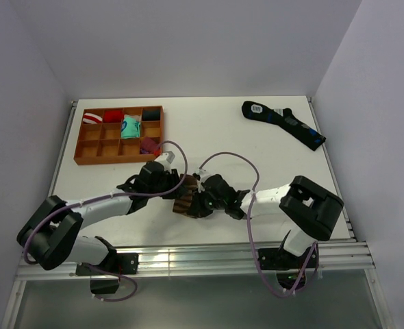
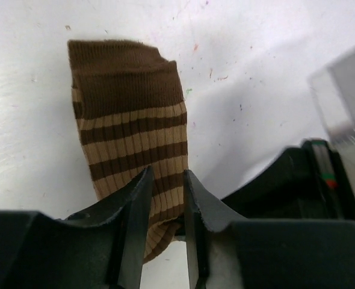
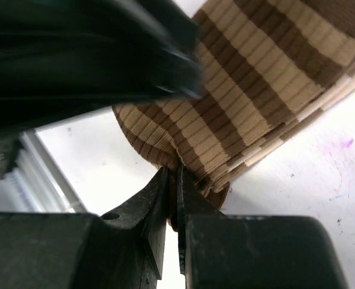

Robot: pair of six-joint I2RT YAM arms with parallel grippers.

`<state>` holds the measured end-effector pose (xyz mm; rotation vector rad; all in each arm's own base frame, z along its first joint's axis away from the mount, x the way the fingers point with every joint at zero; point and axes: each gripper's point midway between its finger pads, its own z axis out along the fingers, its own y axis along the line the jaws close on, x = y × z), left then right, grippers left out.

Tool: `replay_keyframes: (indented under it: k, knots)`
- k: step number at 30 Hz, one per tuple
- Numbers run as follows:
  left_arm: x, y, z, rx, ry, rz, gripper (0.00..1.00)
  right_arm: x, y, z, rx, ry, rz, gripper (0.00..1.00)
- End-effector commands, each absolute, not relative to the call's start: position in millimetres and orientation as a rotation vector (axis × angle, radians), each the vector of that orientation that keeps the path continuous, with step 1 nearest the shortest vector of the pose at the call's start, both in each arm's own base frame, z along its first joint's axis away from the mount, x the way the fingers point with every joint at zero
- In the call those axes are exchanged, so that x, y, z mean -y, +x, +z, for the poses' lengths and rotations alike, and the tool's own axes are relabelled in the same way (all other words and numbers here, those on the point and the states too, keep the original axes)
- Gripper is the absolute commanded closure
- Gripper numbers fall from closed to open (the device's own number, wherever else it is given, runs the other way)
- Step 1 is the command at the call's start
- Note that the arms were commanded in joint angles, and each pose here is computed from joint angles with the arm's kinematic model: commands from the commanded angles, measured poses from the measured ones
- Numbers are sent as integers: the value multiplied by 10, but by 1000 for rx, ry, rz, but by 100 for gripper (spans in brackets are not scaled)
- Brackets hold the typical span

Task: Roll the socks
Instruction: Adjust the sock at the center of the board.

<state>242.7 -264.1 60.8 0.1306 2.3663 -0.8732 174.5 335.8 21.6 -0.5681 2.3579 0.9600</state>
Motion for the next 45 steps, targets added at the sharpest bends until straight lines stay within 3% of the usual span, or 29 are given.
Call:
replay_keyframes:
  k: [1, 11, 20, 36, 45]
  knots:
    - [2579, 2561, 859, -2246, 96, -847, 66, -3346, 1601, 200, -2492, -519, 1089, 91]
    - [2398, 2409, 888, -2115, 53, -855, 62, -3356, 1665, 322, -2632, -369, 1405, 92]
    - [2498, 2229, 848, -2011, 12, -835, 64, -3172, 1792, 356, -2762, -289, 1469, 92]
    - [2452, 2029, 824, -1905, 63, -778, 48, -3008, 1864, 174, -2905, -71, 1562, 96]
    - [2506, 2027, 686, -1931, 111, -695, 46, -2996, 1864, 207, -2906, -63, 1590, 96]
